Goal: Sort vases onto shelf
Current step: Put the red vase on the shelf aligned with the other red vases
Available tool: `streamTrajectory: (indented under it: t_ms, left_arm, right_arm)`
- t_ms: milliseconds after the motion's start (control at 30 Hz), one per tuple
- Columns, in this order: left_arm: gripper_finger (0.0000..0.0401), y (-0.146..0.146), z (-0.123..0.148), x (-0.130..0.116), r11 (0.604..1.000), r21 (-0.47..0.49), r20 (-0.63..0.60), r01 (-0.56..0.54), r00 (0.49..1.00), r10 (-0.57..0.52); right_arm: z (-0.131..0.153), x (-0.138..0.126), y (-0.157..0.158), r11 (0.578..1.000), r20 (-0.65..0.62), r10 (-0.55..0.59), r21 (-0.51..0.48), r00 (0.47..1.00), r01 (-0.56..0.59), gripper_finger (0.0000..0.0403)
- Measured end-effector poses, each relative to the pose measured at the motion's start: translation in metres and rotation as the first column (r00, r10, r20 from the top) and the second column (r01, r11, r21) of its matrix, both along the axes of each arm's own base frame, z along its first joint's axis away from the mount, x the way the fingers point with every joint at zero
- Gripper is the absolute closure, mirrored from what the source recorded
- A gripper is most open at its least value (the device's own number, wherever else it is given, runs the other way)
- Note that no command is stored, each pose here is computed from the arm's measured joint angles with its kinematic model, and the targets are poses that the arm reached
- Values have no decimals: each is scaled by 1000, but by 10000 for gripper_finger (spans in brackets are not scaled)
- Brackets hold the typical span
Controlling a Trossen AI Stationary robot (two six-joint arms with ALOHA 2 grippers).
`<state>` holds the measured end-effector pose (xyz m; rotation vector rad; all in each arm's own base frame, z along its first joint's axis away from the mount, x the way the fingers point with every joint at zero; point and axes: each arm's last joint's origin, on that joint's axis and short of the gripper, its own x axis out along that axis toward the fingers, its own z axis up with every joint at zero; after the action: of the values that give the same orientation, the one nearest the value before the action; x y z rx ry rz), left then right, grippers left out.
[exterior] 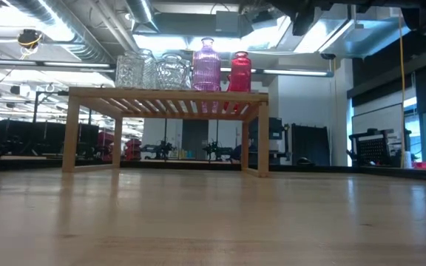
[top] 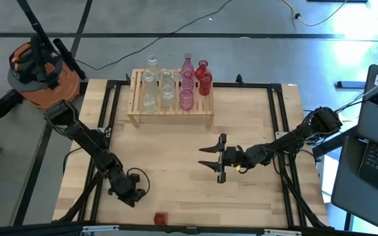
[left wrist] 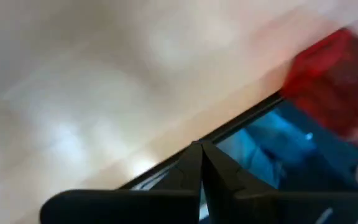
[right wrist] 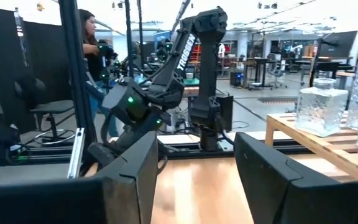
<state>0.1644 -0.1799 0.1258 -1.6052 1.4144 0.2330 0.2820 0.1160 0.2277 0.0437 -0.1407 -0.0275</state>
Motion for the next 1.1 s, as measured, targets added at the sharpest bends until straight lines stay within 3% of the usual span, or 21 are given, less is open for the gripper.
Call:
streamTrajectory:
  t_ms: [133,300,400,533,633,767,833,900,1100]
  left_arm:
    - [401,2,0,3,994,68,90,-83,993,77]
    - [401,6,1,9,963,207,297,-173,949,106]
    - [401,4,2,7,974,205,298,-93,954,28]
    - [401,-10,8,0,991,111,316,80,942,-112]
    - [401,-28,21,-5,979,93,437,183,876,-205]
    - [401,-56,34,-14,911,227,577,343,706,-410]
    - [401,-67,35,-15,899,281,606,336,664,-438]
    - [401,-76,35,-10,910,311,621,274,667,-413]
    - [401,-90,22,7,966,224,578,127,781,-237]
  right_arm:
    - [2,0,0,1000,15,-1,13,1000,0,230]
    - [1,0,0,1000,15,22,14,1000,-23,230]
    - [0,0,3,994,3,105,40,994,-105,230]
    - [-6,0,6,974,-53,222,67,974,-218,230]
    - [-14,0,8,965,-135,261,61,956,-255,230]
    - [-24,0,8,965,-230,260,48,938,-256,230]
    - [-24,0,8,965,-236,261,61,936,-254,230]
    - [-23,0,8,964,-219,264,75,939,-253,230]
    - [-22,0,8,961,-210,269,117,940,-250,230]
